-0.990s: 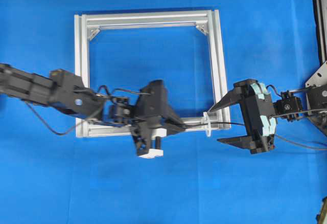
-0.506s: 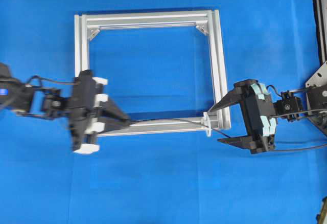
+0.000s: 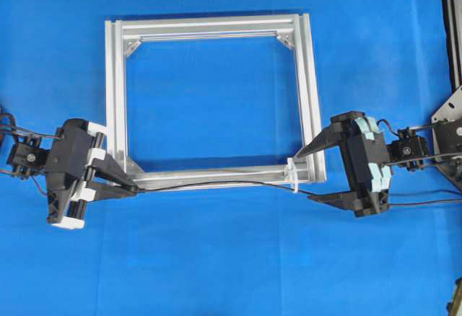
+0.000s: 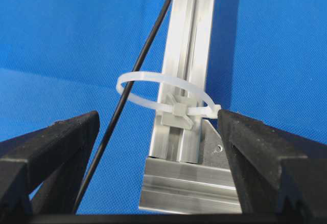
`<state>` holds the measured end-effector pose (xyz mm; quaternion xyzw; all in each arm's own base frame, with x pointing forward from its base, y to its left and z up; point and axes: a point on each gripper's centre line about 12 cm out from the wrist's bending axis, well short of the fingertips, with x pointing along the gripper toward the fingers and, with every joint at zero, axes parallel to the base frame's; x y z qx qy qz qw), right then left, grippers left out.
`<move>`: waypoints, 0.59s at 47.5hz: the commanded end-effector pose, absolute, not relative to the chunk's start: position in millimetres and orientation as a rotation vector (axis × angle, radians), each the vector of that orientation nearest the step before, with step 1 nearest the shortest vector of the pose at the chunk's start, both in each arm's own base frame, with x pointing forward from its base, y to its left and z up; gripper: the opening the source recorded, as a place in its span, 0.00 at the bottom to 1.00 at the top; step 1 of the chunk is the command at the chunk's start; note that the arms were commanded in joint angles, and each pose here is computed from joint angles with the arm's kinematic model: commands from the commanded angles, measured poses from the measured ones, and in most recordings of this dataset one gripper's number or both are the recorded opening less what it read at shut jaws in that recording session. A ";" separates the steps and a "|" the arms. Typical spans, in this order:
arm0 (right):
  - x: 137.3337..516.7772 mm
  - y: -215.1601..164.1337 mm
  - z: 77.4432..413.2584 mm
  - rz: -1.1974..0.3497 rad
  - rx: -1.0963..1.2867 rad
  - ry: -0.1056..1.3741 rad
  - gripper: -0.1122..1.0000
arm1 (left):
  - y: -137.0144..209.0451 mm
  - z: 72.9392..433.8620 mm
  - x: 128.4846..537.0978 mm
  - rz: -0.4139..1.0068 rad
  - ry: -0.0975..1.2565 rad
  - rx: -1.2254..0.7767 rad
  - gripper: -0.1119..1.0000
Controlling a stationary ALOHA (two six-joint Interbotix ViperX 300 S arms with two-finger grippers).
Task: Insert the wire through the string loop located on the right side.
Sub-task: 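Pull the cable leftward through the loop with the left gripper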
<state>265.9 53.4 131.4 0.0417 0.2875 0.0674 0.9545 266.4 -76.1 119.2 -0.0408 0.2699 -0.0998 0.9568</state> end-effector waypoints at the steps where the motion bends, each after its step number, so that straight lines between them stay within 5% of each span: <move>1: 271.6 54.2 144.0 0.138 0.094 0.548 0.90 | -73.9 124.8 266.2 -0.200 0.527 -0.081 0.17; 17: 272.3 54.6 150.2 0.139 0.097 0.551 0.90 | -70.5 117.6 262.8 -0.183 0.601 -0.086 0.19; 20: 272.2 54.6 150.0 0.139 0.095 0.552 0.90 | -68.1 118.9 264.9 -0.171 0.596 -0.097 0.28; 28: 271.7 54.5 148.6 0.139 0.094 0.563 0.90 | -61.4 118.7 266.0 -0.148 0.596 -0.101 0.75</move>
